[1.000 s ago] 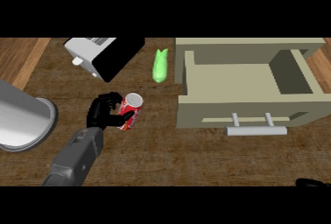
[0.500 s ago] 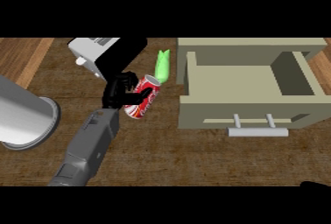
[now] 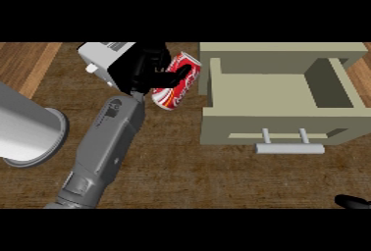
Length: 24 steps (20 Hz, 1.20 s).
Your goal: Pick up the can, place it into the drawer and close the drawer
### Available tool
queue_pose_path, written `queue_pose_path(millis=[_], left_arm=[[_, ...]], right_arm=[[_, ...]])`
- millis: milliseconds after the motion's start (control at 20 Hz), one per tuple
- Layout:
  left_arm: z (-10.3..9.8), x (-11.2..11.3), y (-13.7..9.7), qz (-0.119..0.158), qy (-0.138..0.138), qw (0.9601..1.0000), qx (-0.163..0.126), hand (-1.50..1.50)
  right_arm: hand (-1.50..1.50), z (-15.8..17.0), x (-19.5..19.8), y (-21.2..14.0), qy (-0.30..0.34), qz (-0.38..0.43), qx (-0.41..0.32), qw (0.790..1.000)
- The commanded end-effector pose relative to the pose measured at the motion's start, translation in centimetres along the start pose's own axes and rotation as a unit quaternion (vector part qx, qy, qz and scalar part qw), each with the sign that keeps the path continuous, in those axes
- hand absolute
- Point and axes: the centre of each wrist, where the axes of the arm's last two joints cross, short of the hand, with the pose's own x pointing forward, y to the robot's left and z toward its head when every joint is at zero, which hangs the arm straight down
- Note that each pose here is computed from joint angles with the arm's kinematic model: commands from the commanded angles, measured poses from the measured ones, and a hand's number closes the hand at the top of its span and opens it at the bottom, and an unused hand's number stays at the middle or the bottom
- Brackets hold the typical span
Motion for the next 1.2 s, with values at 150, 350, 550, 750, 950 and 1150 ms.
queue_pose_path(millis=[150,350,550,750,950,1150], left_arm=[[-1.0,8.6,-6.0,-0.007,-0.013,0.9998,-0.013,1.50],[-3.2,12.4,-8.6,-0.025,-0.015,0.9995,-0.016,1.50],[-4.1,14.3,-10.3,-0.041,-0.015,0.9990,-0.013,1.50],[-4.6,15.3,-11.7,-0.046,-0.001,0.9988,-0.015,1.50],[-5.7,15.9,-12.5,-0.064,0.012,0.9978,-0.014,1.50],[-5.9,16.4,-13.5,-0.072,0.018,0.9971,-0.020,1.50]], right_arm=[[-1.50,-0.5,0.1,0.4,-0.002,0.000,-0.008,1.000],[-1.50,-0.2,1.2,0.7,-0.004,0.000,0.000,1.000],[-1.50,-0.4,0.6,0.5,-0.006,-0.005,-0.006,1.000],[-1.50,0.5,2.2,0.8,-0.008,0.004,0.012,1.000],[-1.50,-1.1,1.5,-0.6,-0.012,-0.007,0.010,1.000],[-1.50,-0.9,1.0,0.8,-0.014,-0.002,0.003,1.000]])
